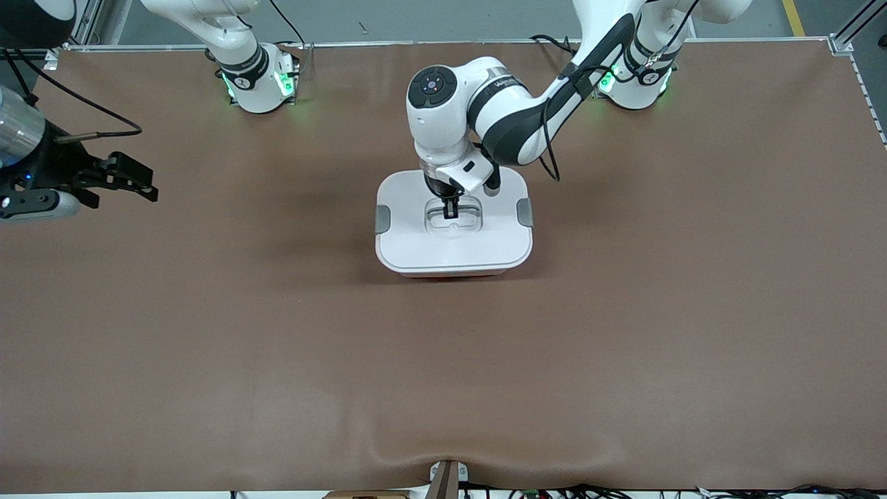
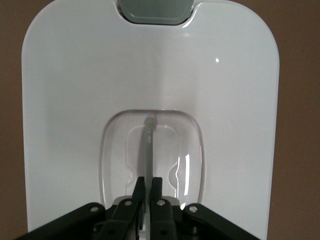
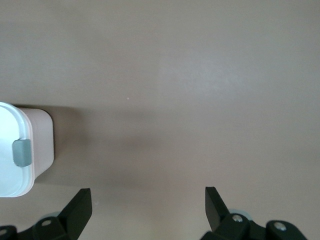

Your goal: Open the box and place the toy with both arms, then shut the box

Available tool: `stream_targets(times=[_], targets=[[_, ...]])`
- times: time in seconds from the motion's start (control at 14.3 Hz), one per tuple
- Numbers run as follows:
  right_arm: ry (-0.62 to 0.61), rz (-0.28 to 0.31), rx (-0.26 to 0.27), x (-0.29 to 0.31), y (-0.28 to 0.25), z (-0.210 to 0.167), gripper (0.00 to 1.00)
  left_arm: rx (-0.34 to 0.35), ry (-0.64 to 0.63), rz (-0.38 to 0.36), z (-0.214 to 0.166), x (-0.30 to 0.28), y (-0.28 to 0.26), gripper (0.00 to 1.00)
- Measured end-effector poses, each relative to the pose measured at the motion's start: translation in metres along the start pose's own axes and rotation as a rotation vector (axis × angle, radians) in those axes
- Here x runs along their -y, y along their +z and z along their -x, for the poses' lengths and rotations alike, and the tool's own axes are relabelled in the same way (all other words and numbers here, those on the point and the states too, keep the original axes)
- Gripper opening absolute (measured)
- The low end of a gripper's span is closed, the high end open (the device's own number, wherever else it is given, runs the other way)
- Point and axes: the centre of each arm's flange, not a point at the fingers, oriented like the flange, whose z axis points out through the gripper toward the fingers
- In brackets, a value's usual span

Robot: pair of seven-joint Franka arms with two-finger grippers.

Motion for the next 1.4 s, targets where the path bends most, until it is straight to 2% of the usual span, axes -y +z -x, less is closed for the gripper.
stream_targets(times=[0.84,1.4], targets=[[-0.036,0.000,-0.031,0.020,-0.006,-0.002,1.00,0.005,0.004,0.003,0.003,0.002,-0.003,0.07],[-0.015,0.002,-0.029,-0.002,-0.013,0.002,1.00,0.005,0.051,0.000,0.007,0.006,0.000,0.07]])
